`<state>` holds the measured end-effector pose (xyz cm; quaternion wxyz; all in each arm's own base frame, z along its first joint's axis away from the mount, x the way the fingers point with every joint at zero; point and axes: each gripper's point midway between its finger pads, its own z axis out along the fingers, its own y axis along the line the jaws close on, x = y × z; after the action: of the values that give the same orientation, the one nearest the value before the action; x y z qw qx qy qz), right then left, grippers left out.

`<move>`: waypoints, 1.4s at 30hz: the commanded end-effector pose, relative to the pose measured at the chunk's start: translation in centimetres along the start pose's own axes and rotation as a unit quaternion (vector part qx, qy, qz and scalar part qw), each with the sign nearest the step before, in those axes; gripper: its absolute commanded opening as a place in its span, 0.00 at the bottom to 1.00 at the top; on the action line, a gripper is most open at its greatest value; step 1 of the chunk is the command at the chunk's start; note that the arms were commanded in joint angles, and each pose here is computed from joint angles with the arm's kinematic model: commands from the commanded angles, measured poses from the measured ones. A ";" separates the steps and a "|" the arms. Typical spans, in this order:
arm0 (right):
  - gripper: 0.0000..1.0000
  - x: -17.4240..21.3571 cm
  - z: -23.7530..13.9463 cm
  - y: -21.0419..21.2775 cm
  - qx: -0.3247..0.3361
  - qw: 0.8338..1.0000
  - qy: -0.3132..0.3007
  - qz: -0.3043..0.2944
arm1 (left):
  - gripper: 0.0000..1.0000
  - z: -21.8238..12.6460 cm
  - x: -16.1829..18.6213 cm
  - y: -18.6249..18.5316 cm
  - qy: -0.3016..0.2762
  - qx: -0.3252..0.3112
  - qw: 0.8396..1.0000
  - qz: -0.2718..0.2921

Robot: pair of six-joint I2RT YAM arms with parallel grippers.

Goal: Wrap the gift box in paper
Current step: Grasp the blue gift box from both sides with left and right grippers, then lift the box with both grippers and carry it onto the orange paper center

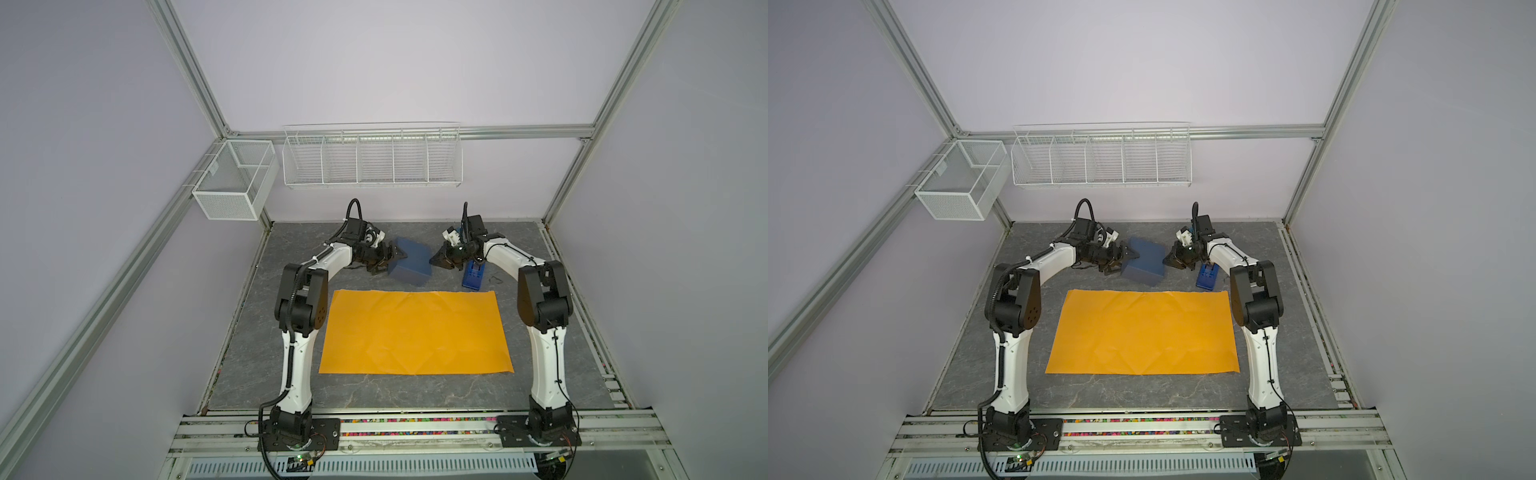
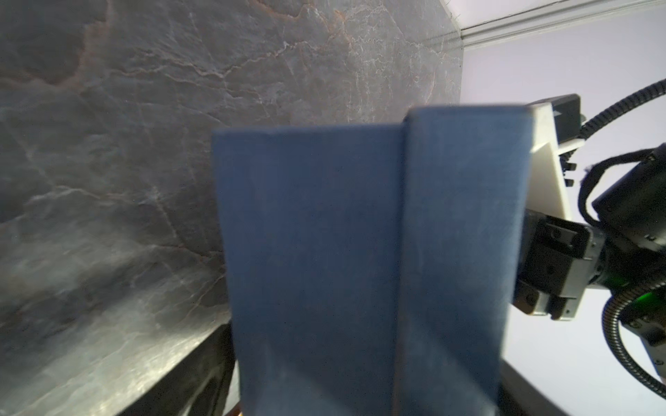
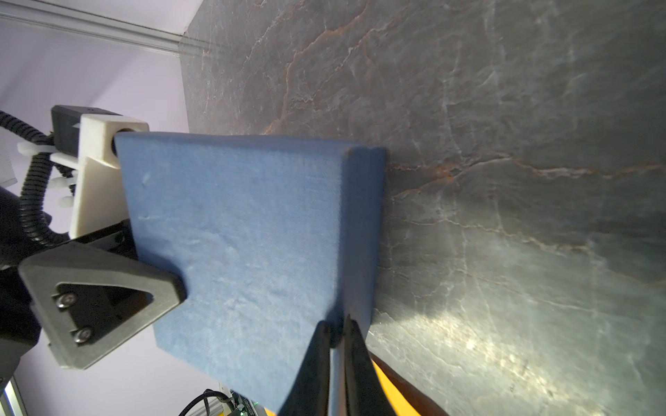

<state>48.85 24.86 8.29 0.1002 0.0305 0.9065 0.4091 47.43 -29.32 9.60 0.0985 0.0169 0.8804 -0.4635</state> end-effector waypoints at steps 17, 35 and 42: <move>0.26 3.1 -7.9 2.7 0.030 0.998 -0.042 -0.019 | 0.76 -4.3 0.7 -4.4 -0.068 0.043 0.997 -0.002; 0.32 11.8 -13.4 2.7 0.039 0.996 -0.064 -0.048 | 0.74 -7.5 15.3 -7.3 -0.071 0.043 0.997 0.001; 0.32 13.1 -14.0 2.5 0.042 0.995 -0.066 -0.056 | 0.74 -5.6 19.3 -6.2 -0.056 0.042 0.997 -0.006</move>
<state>33.65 18.35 17.52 0.1783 0.0194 0.9115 0.3702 26.20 -28.78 13.05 0.1131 -0.0058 0.8673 -0.4848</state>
